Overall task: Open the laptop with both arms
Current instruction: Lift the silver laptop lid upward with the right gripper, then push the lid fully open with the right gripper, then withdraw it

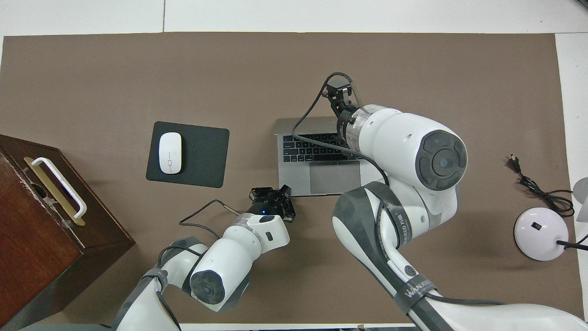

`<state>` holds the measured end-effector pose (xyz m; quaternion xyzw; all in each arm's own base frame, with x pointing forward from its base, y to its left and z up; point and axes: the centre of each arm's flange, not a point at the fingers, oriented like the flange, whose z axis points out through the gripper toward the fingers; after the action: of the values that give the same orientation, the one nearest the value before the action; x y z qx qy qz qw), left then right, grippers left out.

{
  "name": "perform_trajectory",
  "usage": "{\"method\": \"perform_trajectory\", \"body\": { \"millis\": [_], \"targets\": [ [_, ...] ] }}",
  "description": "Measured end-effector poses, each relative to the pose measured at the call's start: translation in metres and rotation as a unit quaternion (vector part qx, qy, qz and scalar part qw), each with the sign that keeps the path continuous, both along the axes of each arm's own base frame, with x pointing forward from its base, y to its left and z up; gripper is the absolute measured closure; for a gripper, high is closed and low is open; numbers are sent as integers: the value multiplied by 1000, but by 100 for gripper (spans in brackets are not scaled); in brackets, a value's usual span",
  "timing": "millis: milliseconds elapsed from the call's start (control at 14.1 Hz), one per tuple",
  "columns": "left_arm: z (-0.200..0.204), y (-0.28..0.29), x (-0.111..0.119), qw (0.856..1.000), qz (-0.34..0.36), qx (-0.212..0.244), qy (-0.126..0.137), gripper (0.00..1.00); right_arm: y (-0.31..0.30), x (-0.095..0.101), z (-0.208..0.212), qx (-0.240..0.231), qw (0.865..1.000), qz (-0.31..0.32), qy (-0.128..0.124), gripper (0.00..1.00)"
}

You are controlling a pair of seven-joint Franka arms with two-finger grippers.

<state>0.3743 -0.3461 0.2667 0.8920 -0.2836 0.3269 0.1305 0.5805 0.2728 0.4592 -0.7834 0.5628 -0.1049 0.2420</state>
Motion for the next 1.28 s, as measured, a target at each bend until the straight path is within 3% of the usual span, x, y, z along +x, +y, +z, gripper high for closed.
{"method": "perform_trajectory", "body": {
  "millis": [1275],
  "targets": [
    [0, 0, 0, 1000, 0, 0, 0, 99, -48, 56, 33, 5, 999, 41, 16, 0]
  ]
}}
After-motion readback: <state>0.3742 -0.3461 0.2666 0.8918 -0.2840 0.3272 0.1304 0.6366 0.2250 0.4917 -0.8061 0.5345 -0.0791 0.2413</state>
